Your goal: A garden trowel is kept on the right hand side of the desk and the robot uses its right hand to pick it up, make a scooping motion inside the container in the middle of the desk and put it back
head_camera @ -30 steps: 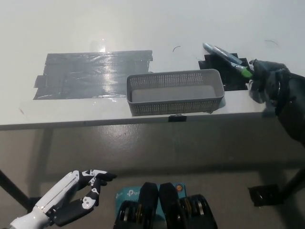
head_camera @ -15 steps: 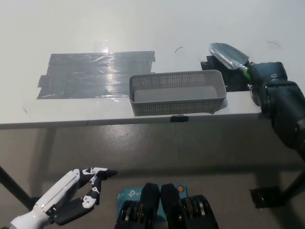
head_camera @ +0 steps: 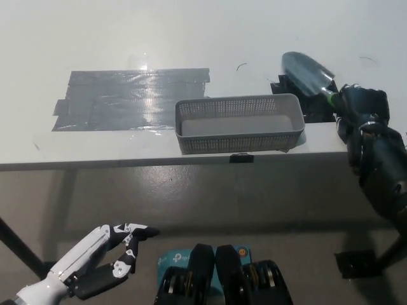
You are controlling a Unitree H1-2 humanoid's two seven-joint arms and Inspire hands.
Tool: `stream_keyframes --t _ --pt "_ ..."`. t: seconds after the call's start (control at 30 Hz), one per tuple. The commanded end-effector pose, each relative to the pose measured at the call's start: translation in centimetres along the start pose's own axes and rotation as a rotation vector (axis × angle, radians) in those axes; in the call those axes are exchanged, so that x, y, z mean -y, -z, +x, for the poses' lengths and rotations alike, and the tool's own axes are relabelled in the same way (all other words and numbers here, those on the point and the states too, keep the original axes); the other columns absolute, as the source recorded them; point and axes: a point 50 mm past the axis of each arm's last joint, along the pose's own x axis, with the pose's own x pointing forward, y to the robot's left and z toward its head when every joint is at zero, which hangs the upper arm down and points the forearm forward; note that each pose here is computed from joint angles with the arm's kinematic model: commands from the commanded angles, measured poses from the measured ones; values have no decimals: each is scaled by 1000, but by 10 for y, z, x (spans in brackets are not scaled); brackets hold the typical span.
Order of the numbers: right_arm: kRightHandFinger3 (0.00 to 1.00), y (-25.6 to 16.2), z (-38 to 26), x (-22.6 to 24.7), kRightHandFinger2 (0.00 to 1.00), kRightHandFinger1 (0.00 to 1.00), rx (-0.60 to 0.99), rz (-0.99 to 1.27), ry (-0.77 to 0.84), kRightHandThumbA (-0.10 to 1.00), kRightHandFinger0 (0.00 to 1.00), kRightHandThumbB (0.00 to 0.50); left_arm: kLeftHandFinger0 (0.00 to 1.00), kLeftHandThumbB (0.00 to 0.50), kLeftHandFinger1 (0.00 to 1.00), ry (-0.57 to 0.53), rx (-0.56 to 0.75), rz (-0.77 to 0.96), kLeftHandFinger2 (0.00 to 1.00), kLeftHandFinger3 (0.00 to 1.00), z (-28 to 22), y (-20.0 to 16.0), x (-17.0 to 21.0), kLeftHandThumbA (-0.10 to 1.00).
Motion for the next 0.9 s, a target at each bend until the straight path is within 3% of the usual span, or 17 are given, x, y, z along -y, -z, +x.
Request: stream_keyframes --t 0.0,0.03,0.13,0.17,0.2,0.23,0.27,0.3,0.33,0.4,0.5,0.6,0.67,0.7,0.73,0.8,0.87 --pt "629 16 -29 -83 431 292 -49 108 -177 184 177 0 879 500 822 22 31 40 768 662 0 -7 -4 1000" --pt "495 17 -30 -79 303 160 -33 159 -126 155 41 0 882 500 823 23 23 45 768 660 -1 -6 -4 1000" --pt "330 18 -30 -76 173 19 -19 226 -97 23 0 0 891 500 829 25 13 41 755 648 -2 -5 -4 1000" --pt "431 20 -28 -74 228 87 -16 238 -99 19 36 0 889 500 828 25 6 44 754 646 -2 -5 -4 1000" --pt "291 21 -28 -72 198 65 -14 246 -79 -3 1 0 874 500 819 26 7 48 750 634 -1 -5 -5 1000" --pt "272 21 -28 -71 287 150 -12 250 -68 13 0 0 878 500 824 26 1 48 752 637 -2 -5 -5 1000" --pt "492 22 -28 -70 418 266 -3 251 -55 -8 70 20 879 500 825 25 -1 45 754 638 -3 -4 -4 1000" --pt "505 23 -29 -69 383 253 6 237 -45 -41 53 1 879 500 826 26 0 37 755 641 -4 -4 -4 1000" --pt "353 25 -29 -70 318 192 4 229 -39 -44 1 0 883 500 838 28 4 29 761 641 -3 -3 -4 1000" --pt "343 27 -30 -71 363 241 3 231 -51 -23 19 0 887 500 842 31 1 25 760 643 -3 -3 -3 1000" --pt "294 28 -30 -73 320 187 5 228 -67 -94 0 0 892 500 841 31 3 25 753 642 -3 -2 -3 1000" --pt "402 29 -28 -69 361 216 49 138 -73 -100 3 0 889 500 837 35 5 18 757 642 -3 -1 -3 1000" --pt "159 31 -27 -60 276 118 93 82 -51 -100 0 0 886 500 837 30 10 33 761 631 -4 0 -3 1000" --pt "127 31 -27 -59 337 152 97 80 -49 -100 0 0 886 500 838 30 10 31 764 630 -4 0 -3 1000" --pt "123 32 -26 -57 413 197 123 66 -27 -100 0 0 893 500 848 29 4 28 772 631 -4 0 -3 1000" --pt "368 34 -24 -50 500 250 125 62 -14 -100 2 0 897 500 853 34 0 27 774 629 -5 -1 -4 1000" --pt "300 35 -20 -40 450 210 131 51 -7 -100 0 0 905 500 864 35 -2 31 780 632 -5 -1 -5 1000"
